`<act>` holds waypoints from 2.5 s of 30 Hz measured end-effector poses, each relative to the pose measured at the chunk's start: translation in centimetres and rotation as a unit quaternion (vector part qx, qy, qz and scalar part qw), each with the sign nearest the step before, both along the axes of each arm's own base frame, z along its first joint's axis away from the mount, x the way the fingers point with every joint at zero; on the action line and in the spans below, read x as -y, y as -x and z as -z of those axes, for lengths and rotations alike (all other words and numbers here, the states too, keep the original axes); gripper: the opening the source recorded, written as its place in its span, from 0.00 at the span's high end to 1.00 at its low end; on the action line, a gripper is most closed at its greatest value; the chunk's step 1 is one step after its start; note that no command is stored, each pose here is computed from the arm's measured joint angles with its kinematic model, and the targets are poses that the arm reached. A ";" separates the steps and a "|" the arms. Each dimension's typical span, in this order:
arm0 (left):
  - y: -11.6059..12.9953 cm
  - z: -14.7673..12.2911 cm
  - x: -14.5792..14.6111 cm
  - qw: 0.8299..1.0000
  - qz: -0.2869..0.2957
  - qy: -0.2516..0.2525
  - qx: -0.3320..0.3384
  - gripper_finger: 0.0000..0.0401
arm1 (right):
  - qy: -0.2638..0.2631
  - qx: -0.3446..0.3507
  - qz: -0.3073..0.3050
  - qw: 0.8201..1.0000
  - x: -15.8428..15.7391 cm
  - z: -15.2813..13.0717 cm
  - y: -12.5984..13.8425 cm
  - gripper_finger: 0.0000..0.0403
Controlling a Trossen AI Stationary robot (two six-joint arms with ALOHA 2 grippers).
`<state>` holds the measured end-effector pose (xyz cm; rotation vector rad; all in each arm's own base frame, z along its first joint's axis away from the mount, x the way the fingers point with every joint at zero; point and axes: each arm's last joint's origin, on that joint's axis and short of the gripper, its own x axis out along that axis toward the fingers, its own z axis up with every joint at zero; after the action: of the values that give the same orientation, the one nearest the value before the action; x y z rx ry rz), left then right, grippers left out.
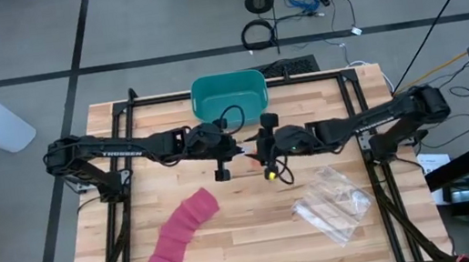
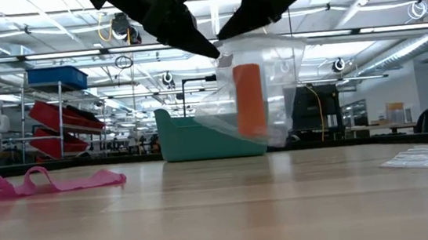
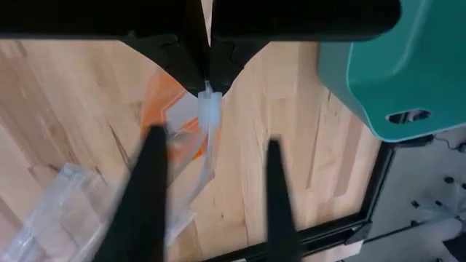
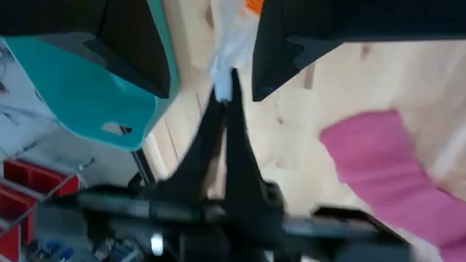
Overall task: Roll bandage
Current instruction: Close the transparent zip bag
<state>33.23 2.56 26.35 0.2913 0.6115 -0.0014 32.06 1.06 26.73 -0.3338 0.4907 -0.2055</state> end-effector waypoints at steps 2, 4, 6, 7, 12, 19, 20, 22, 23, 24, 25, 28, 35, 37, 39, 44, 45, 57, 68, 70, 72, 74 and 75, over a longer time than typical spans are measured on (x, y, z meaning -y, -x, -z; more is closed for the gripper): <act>0.0 0.0 0.0 1.000 0.002 -0.003 -0.001 1.00 | -0.005 -0.015 -0.004 1.000 0.4 0.3 -0.3 0.60; 0.0 0.0 0.0 1.000 0.002 -0.003 -0.002 1.00 | -0.014 -0.019 -0.012 1.000 0.8 0.7 -0.6 0.65; 0.0 0.0 0.0 1.000 0.003 -0.004 -0.002 1.00 | -0.018 -0.025 -0.015 0.999 1.0 1.0 -0.8 0.69; 0.0 0.0 0.0 1.000 0.003 -0.005 -0.002 1.00 | -0.018 -0.026 -0.014 0.999 1.1 1.1 -0.9 0.71; 0.0 0.0 0.0 1.000 0.003 -0.005 -0.002 1.00 | -0.018 -0.027 -0.011 0.999 1.3 1.2 -0.9 0.80; 0.0 0.1 0.0 1.000 0.004 -0.005 -0.005 1.00 | -0.011 -0.023 -0.027 0.999 1.3 1.0 -0.9 0.89; 0.0 0.1 0.0 1.000 0.004 -0.005 -0.005 1.00 | -0.010 -0.022 -0.028 0.999 1.3 0.9 -0.9 0.90; 0.0 0.1 0.0 1.000 0.011 0.000 -0.006 1.00 | -0.009 -0.017 -0.029 0.999 1.3 0.8 -1.0 0.90; 0.0 0.1 0.0 1.000 0.013 0.001 -0.006 1.00 | -0.009 -0.017 -0.030 0.999 1.3 0.8 -1.0 0.90; 0.0 0.1 0.1 1.000 0.016 -0.002 -0.006 1.00 | -0.006 -0.017 -0.031 0.999 1.3 0.8 -1.0 0.90; 0.0 0.1 0.1 1.000 0.018 -0.004 -0.006 1.00 | -0.004 -0.017 -0.033 0.999 1.3 0.8 -1.0 0.90; 0.0 0.1 0.1 1.000 0.018 -0.005 -0.006 1.00 | -0.003 -0.017 -0.033 0.999 1.3 0.8 -1.0 0.95; 0.0 0.1 0.0 1.000 0.016 -0.006 -0.004 1.00 | -0.002 -0.028 -0.009 1.000 1.4 1.0 -0.8 0.99; 0.0 0.1 0.0 1.000 0.014 -0.007 -0.003 1.00 | -0.003 -0.031 -0.004 1.000 1.4 0.9 -0.6 0.99; 0.0 0.1 0.0 1.000 0.012 -0.009 -0.006 1.00 | -0.005 -0.033 -0.001 0.999 1.3 0.9 -0.6 0.99; 0.1 0.2 0.0 1.000 0.010 -0.009 -0.013 1.00 | -0.009 -0.049 0.009 0.999 1.0 0.5 0.2 1.00; 0.1 0.2 -0.1 1.000 0.009 -0.010 -0.013 1.00 | -0.010 -0.051 0.014 0.999 1.0 0.5 0.4 1.00; 0.2 0.3 0.0 1.000 0.009 -0.009 -0.024 1.00 | -0.038 -0.115 0.051 0.991 -0.1 -0.4 3.7 1.00; 0.3 0.4 0.0 1.000 0.008 -0.009 -0.025 1.00 | -0.055 -0.154 0.086 0.983 -1.2 -0.8 6.4 1.00; 0.3 0.4 -0.1 1.000 0.008 -0.009 -0.026 1.00 | -0.059 -0.159 0.087 0.982 -1.4 -0.9 6.6 1.00; 0.3 0.4 0.0 1.000 0.008 -0.009 -0.026 1.00 | -0.064 -0.166 0.089 0.980 -1.5 -0.8 6.9 1.00; 0.3 0.4 -0.1 1.000 0.007 -0.010 -0.028 1.00 | -0.068 -0.176 0.091 0.978 -1.7 -0.7 7.2 1.00; 0.3 0.4 -0.1 1.000 0.007 -0.010 -0.029 1.00 | -0.070 -0.184 0.094 0.976 -1.7 -0.6 7.4 1.00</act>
<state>32.92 2.62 25.91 0.3147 0.6680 -0.0168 24.68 2.75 27.37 -0.1866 0.9006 -0.2940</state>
